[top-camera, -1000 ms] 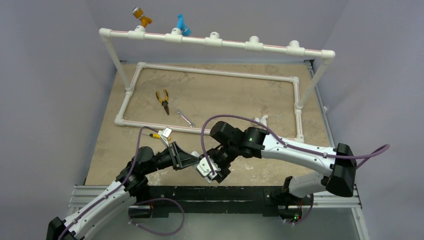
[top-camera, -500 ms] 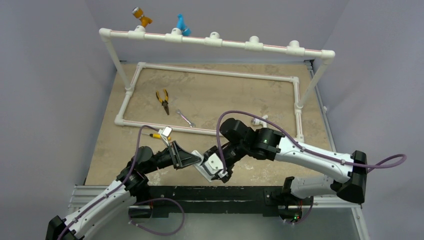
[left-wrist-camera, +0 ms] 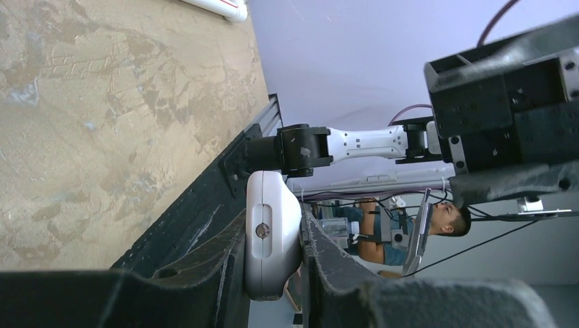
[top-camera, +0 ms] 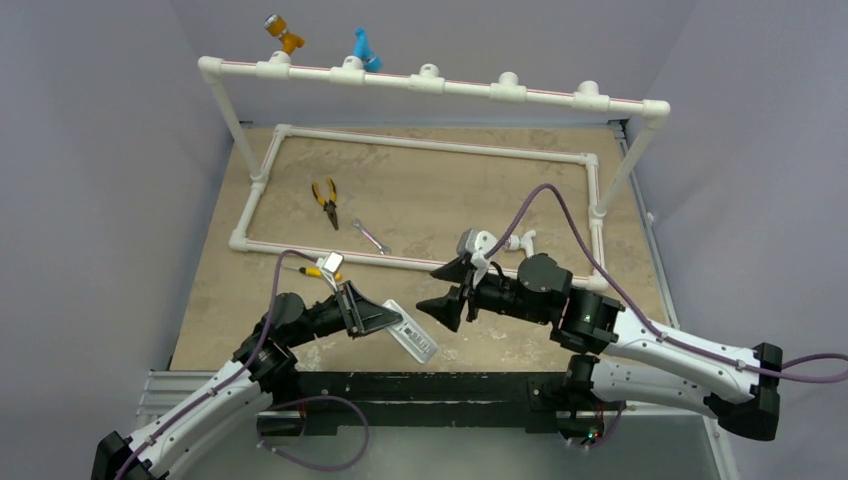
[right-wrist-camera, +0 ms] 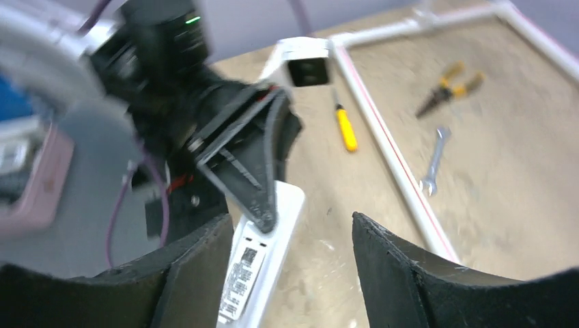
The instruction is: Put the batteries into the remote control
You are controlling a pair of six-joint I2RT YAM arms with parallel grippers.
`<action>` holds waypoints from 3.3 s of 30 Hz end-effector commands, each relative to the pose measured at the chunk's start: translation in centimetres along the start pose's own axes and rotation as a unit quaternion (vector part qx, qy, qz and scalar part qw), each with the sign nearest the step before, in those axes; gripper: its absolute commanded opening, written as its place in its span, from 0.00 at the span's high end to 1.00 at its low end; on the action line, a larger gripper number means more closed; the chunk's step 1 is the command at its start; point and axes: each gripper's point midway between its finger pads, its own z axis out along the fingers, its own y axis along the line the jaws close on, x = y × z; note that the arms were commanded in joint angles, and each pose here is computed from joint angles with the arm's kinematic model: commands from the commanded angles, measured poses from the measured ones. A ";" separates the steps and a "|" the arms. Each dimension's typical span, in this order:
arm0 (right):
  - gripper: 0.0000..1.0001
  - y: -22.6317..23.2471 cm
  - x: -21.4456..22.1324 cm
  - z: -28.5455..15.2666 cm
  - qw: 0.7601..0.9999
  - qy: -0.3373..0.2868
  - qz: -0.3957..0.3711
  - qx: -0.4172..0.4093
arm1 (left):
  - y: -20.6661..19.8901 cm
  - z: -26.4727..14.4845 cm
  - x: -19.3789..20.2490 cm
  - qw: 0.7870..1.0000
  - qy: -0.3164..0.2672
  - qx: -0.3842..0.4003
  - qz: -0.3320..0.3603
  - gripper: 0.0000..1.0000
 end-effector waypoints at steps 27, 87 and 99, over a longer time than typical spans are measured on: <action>0.11 0.4 4.9 0.3 0.864 -0.068 0.493 0.076 | -2.5 0.3 -1.0 0.998 -0.021 0.050 0.012 1.00; 0.44 2.3 7.7 2.7 0.876 0.007 0.479 0.057 | -2.5 0.1 -0.9 0.998 -0.020 0.051 0.011 1.00; 0.47 2.6 7.5 2.9 0.875 -0.003 0.482 0.043 | -3.4 0.0 -0.8 0.997 -0.017 0.070 0.020 1.00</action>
